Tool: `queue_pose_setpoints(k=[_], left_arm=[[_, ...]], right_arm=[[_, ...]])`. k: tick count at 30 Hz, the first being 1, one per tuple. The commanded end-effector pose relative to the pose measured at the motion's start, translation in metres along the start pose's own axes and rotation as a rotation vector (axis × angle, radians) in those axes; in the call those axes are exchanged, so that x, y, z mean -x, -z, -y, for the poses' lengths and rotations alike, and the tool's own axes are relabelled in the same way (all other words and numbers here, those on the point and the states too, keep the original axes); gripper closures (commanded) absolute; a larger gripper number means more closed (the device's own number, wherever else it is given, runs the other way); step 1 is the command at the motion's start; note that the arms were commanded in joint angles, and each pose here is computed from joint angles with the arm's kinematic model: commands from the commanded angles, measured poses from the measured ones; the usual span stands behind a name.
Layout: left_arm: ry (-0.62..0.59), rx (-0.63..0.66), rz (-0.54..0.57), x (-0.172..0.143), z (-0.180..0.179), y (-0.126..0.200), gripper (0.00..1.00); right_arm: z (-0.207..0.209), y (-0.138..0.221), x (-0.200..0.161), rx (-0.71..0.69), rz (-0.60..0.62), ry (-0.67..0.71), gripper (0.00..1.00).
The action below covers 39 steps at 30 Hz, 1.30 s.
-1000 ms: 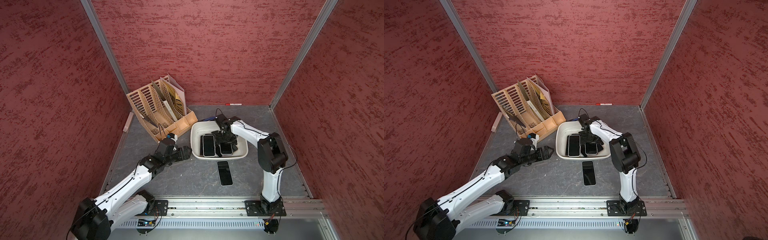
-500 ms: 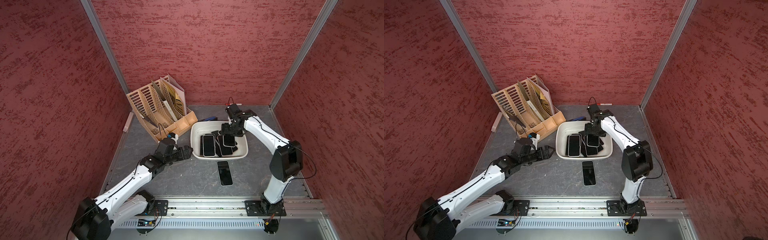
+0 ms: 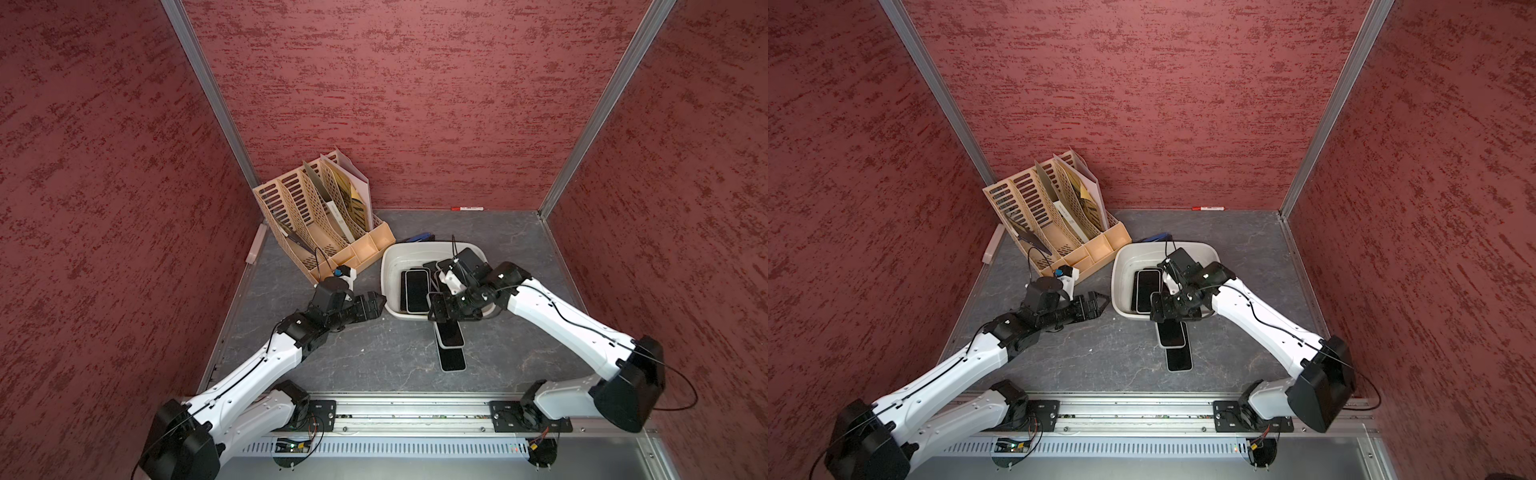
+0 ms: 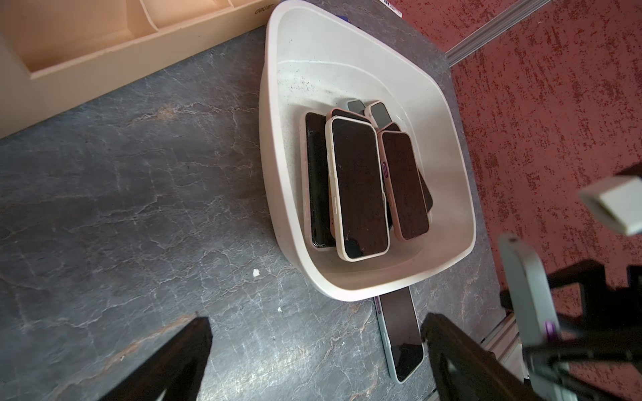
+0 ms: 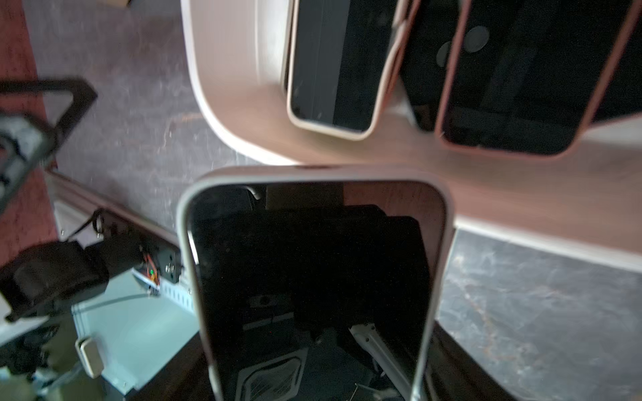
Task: Take the phone out of the storage box
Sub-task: Place the phone at the center of the board.
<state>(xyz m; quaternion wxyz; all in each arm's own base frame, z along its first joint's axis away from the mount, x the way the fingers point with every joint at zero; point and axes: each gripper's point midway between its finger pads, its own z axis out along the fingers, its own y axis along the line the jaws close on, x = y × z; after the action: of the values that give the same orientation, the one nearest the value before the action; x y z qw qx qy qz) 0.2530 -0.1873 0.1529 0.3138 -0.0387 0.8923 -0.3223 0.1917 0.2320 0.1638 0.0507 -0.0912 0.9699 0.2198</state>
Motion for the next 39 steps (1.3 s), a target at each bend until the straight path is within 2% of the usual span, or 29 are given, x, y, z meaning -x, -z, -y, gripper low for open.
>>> queue_pose_setpoints(k=[1,5,8,12,23,28,32,36,39], left_arm=[[-0.013,-0.026,0.002,0.0,0.002,-0.001,0.0],[0.0,-0.025,-0.008,-0.003,0.0,-0.001,0.0],[0.012,-0.021,-0.015,-0.007,-0.001,0.002,0.0],[0.037,0.002,-0.022,-0.011,-0.006,0.007,0.0],[0.125,0.094,-0.001,-0.028,-0.013,0.022,0.0],[0.091,0.129,0.007,-0.035,-0.013,0.016,0.0],[0.063,0.086,0.02,-0.036,-0.006,0.006,0.0],[0.014,0.072,-0.003,-0.041,-0.006,-0.004,0.0],[-0.031,0.082,-0.039,-0.041,-0.002,0.0,0.0]], right_arm=[[-0.011,-0.011,-0.02,0.046,-0.019,-0.02,0.31],[-0.016,-0.034,-0.042,0.017,-0.069,-0.027,0.31],[-0.016,-0.046,-0.047,-0.063,-0.079,-0.016,0.31],[-0.006,-0.058,-0.04,-0.143,-0.061,-0.047,0.31],[-0.013,-0.098,-0.019,-0.156,-0.028,-0.06,0.31],[-0.005,-0.122,-0.016,-0.173,-0.018,-0.065,0.3],[0.002,-0.139,-0.011,-0.204,0.001,-0.09,0.3],[0.008,-0.149,-0.007,-0.255,0.029,-0.111,0.3],[0.016,-0.156,-0.007,-0.309,0.027,-0.116,0.29]])
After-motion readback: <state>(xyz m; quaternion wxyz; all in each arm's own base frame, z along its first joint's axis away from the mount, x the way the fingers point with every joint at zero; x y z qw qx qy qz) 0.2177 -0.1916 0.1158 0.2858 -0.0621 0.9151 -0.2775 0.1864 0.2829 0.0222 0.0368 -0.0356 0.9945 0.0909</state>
